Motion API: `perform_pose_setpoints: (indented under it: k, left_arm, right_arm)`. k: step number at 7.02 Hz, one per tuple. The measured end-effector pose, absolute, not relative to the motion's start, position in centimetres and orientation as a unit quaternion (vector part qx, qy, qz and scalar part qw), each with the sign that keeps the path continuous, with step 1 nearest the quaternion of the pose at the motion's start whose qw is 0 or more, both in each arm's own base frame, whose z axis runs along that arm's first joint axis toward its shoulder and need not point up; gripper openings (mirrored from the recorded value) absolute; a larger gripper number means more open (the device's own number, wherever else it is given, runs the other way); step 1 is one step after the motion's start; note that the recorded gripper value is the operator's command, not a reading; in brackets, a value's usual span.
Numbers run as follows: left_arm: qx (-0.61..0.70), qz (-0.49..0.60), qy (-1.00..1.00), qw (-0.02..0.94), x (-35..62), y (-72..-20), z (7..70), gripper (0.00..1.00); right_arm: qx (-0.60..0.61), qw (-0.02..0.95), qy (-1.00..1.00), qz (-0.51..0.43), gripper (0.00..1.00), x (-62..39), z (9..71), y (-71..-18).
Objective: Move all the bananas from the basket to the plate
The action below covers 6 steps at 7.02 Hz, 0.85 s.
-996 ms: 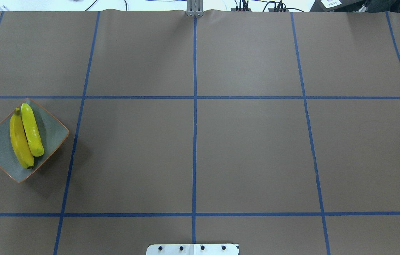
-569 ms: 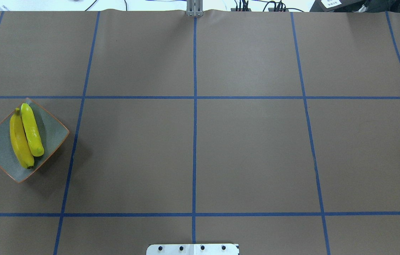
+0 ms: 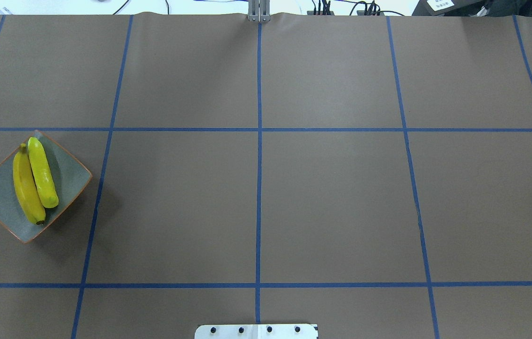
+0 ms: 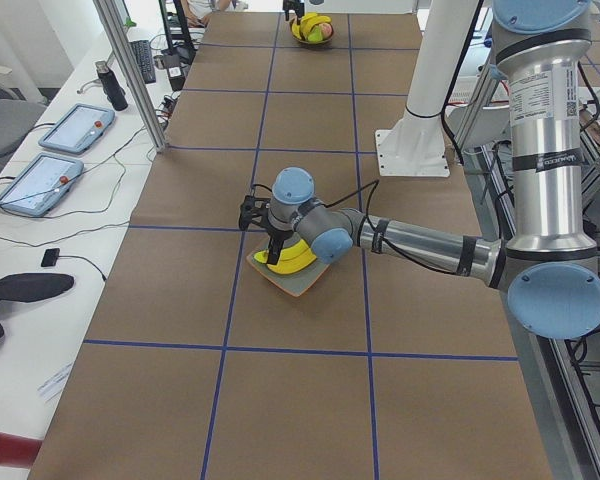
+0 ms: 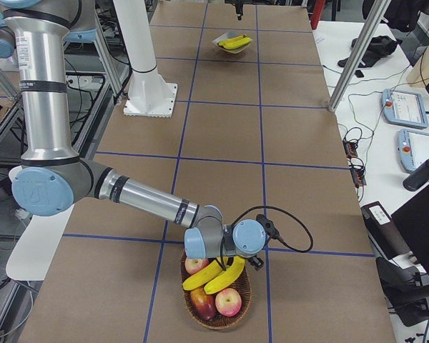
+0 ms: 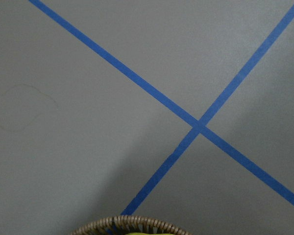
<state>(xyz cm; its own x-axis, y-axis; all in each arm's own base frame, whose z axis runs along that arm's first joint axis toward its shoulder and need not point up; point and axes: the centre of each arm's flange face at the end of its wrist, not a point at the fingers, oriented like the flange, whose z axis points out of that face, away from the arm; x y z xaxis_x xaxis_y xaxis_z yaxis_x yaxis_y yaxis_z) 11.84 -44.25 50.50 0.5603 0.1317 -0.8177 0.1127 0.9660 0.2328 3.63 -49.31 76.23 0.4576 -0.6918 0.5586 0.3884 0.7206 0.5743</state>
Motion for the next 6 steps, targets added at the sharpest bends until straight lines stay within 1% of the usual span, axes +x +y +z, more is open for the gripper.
perform_pose_setpoints:
  k: [3,6]
  left_arm:
    - [0.13,0.006,0.469,0.874,11.9,-44.2,50.5,1.0]
    - [0.129,0.005,0.468,0.874,11.8,-44.2,50.7,1.0]
  right_arm:
    - [0.164,0.833,-0.361,-0.387,1.0,4.3,75.7,-52.2]
    - [0.131,0.829,-0.338,-0.426,1.0,3.2,76.5,-52.3]
